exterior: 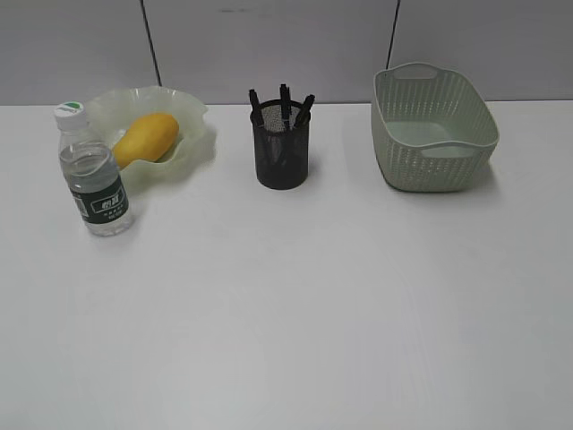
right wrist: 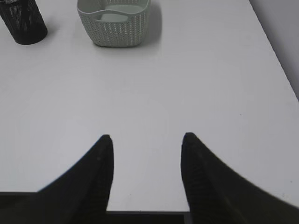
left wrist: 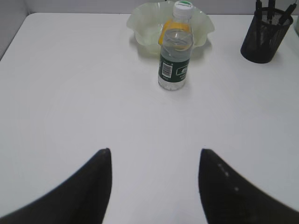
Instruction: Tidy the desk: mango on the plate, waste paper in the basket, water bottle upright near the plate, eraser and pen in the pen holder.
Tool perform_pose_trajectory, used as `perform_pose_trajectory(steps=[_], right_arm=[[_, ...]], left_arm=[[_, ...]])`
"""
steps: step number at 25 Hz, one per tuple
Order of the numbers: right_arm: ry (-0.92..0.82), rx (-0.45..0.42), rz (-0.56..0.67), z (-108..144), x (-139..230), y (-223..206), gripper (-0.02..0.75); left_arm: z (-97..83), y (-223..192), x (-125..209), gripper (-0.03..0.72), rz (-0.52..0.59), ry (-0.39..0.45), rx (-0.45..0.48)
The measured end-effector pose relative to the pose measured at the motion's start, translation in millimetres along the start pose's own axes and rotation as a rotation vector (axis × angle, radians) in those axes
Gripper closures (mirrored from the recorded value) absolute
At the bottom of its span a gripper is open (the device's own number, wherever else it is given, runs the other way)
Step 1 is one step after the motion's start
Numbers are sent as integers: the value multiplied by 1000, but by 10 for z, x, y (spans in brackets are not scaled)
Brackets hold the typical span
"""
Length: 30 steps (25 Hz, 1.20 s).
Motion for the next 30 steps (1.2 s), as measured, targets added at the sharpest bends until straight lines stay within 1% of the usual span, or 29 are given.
perform_pose_trajectory(steps=[16,28,30], right_arm=[[0,0,0,0,0,0,353],[0,0,0,0,0,0,353],[0,0,0,0,0,0,353]], left_arm=[[21,2,-3,243,-3,-4,-15],[5,-1,-1,270,-2,3,-7],[23,0,0,272,-2,-2,-18]])
Point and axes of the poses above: a point on each arm's last joint axis where the gripper is mounted, y pointing back along that axis away from the gripper, z along the wrist's bending axis when the last joint is at zero, x = y × z, the point moved 8 cm from there along -y, pointing out along that axis toward the gripper, and after that the axes turned 7 degrees about -y, right-handed, at the moved point
